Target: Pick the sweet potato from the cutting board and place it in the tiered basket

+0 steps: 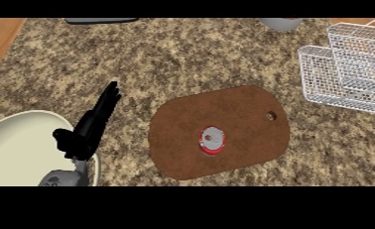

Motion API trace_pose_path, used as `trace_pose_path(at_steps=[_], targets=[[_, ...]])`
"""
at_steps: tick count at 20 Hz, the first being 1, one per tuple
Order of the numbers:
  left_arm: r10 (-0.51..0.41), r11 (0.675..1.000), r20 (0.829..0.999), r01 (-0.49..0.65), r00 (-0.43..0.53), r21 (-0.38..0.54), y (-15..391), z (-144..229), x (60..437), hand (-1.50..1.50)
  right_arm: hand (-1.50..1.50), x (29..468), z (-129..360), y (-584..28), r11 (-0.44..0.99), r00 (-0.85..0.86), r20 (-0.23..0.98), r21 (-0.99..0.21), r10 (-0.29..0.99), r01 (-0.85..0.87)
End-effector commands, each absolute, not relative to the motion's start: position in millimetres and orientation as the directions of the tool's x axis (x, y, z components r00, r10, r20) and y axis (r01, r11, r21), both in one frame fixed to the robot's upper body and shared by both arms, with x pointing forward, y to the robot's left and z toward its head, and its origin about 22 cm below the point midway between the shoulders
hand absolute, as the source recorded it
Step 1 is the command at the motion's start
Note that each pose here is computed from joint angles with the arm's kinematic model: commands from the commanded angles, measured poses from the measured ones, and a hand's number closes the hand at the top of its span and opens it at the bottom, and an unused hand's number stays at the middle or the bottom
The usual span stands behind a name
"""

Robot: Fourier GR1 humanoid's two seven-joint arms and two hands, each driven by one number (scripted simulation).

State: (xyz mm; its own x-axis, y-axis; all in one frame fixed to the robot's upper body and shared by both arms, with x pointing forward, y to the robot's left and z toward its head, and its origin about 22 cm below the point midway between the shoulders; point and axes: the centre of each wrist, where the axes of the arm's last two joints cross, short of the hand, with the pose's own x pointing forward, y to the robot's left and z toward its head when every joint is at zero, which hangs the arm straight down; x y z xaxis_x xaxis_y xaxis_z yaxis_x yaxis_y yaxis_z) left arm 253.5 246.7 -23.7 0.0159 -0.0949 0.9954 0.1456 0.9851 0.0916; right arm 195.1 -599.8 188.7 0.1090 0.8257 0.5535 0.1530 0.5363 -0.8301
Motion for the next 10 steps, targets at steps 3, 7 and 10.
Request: trace_pose_path(at_steps=[3, 7, 10], targets=[[-0.105, 0.973, 0.994, 0.207, -0.002, 0.103, 228, -26, 257, 0.0, 1.5, 158, 236, -639, 0.599, 0.021, 0.622, -0.763, 0.783, 0.241], [-0.082, 0.973, 0.996, 0.218, 0.029, 0.074, 227, -15, 276, 0.0, 1.5, 171, 282, -635, 0.628, 0.027, 0.651, -0.743, 0.759, 0.231], [-0.111, 0.965, 0.994, 0.24, 0.021, 0.103, 238, -19, 279, 0.0, 1.5, 201, 284, -621, 0.646, 0.03, 0.668, -0.729, 0.744, 0.226]])
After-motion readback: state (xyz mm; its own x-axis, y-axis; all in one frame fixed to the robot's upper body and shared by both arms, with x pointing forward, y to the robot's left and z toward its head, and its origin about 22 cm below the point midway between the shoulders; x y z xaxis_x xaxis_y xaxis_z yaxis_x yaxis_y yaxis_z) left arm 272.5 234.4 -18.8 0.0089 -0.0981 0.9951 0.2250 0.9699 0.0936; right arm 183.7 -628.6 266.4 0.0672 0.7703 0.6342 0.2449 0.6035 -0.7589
